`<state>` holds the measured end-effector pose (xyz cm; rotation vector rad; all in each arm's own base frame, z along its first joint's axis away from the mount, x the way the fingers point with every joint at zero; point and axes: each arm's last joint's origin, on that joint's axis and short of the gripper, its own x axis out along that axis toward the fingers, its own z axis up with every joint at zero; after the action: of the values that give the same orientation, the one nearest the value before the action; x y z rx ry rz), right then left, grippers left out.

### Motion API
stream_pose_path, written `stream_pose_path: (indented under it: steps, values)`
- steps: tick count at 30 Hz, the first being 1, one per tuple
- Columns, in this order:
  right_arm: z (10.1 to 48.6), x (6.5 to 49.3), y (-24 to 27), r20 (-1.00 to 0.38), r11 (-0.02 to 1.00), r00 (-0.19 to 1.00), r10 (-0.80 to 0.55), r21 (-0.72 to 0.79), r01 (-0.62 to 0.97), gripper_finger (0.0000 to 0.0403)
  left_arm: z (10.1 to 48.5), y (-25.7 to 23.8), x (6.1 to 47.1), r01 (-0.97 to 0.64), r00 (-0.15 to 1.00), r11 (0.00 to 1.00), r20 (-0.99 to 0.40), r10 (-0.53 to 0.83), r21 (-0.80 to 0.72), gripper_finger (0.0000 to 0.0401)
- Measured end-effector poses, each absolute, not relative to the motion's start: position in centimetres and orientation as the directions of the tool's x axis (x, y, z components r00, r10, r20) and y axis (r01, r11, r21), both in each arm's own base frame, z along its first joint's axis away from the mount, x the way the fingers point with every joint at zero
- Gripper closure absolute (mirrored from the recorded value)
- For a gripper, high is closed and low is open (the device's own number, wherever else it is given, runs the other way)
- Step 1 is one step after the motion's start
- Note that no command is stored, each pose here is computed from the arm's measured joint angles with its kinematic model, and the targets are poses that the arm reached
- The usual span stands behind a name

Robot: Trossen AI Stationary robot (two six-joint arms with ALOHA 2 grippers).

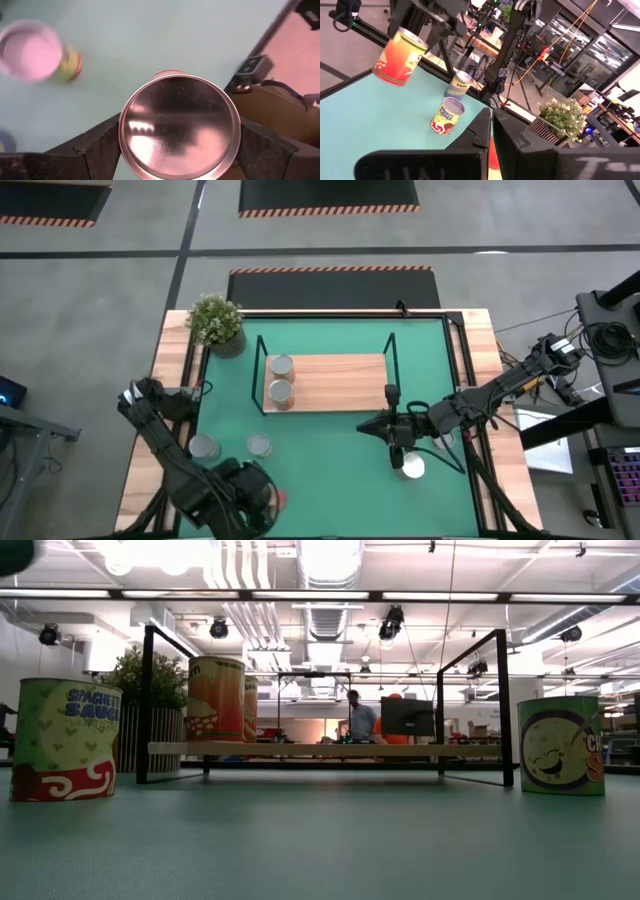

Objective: Pick and place cans onto a shelf
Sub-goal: Put the bottom canned corn on the shelf

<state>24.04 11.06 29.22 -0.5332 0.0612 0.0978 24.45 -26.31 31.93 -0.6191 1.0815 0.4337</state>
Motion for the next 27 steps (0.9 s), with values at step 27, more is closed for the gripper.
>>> stream_pose_path:
  steps: [27]
  values:
    - [30.7,19.9,9.4,-0.173,0.919,0.971,0.168,-0.330,-0.217,0.0394,36.3,-12.1,36.7,-0.075,0.355,0.959,-0.892,0.281,0.272,0.0094]
